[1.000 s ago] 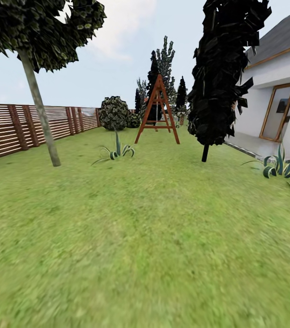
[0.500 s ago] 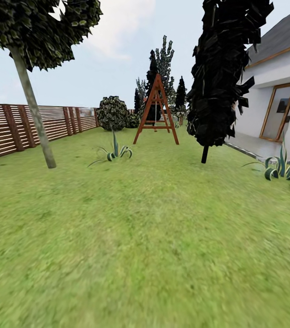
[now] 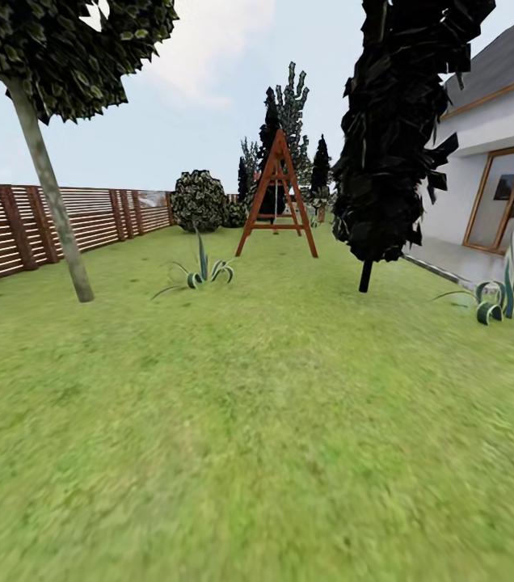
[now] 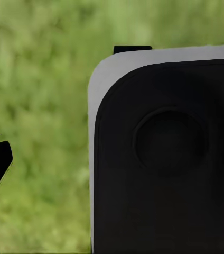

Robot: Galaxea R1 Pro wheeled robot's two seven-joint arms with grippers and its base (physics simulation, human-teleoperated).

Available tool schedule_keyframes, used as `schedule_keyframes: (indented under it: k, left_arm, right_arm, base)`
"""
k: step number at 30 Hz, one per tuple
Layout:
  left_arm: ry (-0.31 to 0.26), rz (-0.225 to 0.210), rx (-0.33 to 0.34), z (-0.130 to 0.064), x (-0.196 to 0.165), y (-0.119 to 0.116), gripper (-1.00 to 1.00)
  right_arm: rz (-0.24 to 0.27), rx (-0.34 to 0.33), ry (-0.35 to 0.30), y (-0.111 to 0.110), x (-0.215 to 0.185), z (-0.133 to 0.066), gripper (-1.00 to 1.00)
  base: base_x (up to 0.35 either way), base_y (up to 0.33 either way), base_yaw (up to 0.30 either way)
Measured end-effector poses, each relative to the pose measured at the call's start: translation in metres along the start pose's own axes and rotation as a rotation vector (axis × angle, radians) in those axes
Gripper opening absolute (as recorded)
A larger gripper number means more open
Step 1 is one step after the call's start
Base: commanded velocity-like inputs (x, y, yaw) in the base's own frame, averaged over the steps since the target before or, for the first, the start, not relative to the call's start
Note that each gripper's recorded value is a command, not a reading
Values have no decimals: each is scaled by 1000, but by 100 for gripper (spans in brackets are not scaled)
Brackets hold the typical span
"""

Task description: Take the three Easter eggs out of the wicker basket on the lawn in the garden, then place them on the lawn next to a single tree (choose any tree) so that all three eggs are next to the same tree and none are left in the basket.

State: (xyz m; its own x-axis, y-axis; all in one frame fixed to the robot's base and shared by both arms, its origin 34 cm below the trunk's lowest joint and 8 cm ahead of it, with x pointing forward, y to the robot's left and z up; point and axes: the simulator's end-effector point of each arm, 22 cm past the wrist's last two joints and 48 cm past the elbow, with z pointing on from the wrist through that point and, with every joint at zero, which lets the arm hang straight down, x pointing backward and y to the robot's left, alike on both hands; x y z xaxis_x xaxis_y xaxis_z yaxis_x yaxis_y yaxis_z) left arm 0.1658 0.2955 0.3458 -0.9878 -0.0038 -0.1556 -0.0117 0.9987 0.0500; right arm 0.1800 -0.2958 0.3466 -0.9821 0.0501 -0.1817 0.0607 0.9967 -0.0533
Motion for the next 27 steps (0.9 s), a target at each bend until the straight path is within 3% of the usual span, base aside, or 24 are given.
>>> schedule_keyframes:
  k: [27]
  left_arm:
    - [0, 0, -1, 0, 0, 0, 100]
  right_arm:
    - [0, 0, -1, 0, 0, 0, 100]
  base:
    - [317, 0, 0]
